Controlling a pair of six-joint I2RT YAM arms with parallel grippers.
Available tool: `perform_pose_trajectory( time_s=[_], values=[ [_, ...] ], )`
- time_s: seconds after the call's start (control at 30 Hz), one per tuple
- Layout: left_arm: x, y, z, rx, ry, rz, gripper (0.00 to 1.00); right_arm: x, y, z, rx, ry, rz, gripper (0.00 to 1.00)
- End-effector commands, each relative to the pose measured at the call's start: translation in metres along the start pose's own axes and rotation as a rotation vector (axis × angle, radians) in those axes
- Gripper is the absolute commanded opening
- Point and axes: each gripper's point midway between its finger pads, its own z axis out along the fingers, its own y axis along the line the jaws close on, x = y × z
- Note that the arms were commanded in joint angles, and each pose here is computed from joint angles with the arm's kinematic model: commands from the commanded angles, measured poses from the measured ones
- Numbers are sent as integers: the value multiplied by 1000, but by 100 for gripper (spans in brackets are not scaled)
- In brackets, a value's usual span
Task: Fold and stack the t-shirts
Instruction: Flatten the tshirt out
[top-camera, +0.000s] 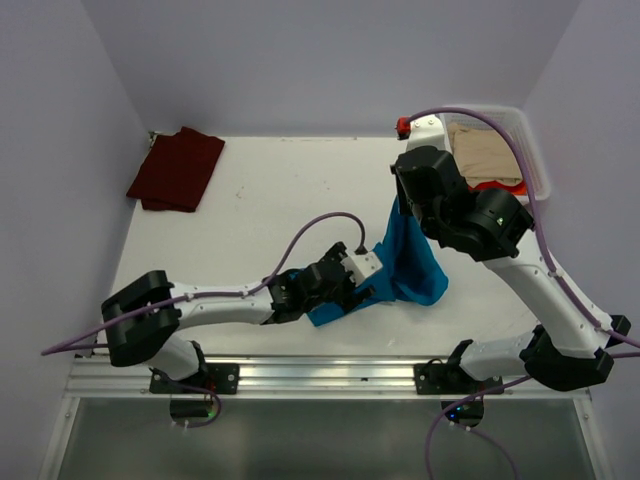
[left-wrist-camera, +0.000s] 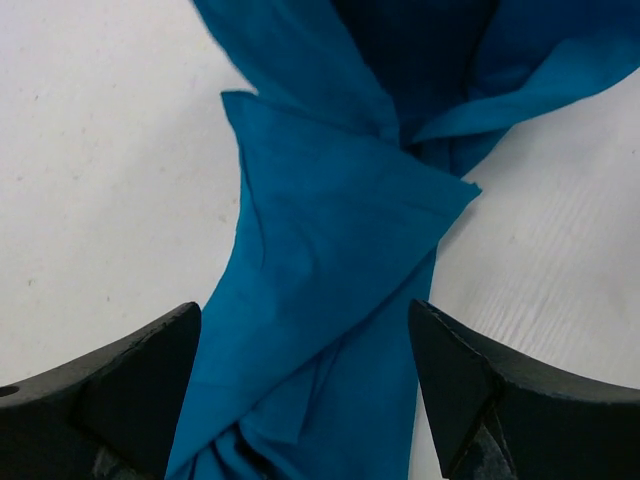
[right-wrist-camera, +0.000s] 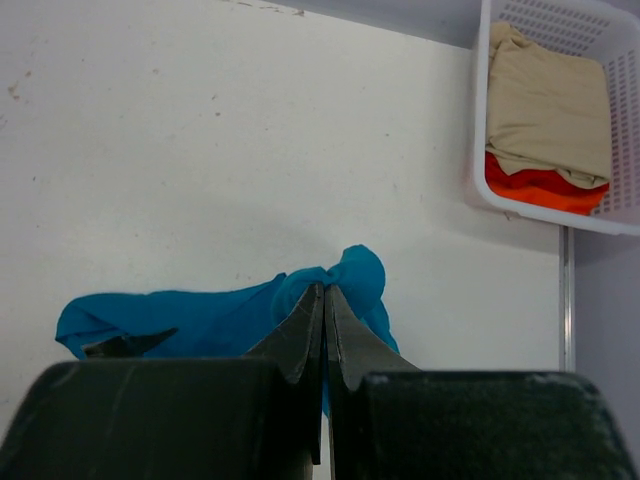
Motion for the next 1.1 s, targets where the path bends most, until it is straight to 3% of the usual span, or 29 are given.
perform_pose_trajectory(
  time_s=[0.0,0.27,0.7,0.87,1.0,1.07],
  values=[
    [-58,-14,18,30,-167,30,88,-8,2,-3,-18,-23,35,0],
    [-62,-29,42,67,-159,36,87,-10,-4,-8,-12,-31,40,0],
    [-25,-48,78,106,-61,11,81,-10,-8,-10,-5,-37,42,0],
    [-18,-46,82,86,-40,7,67,-9,-9,-11,-2,-39,43,0],
    [-15,-45,84,76,-27,7,46,-8,-11,-10,4,-40,43,0],
    [-13,-43,84,70,-21,5,41,-7,-11,-10,6,-40,43,0]
  ],
)
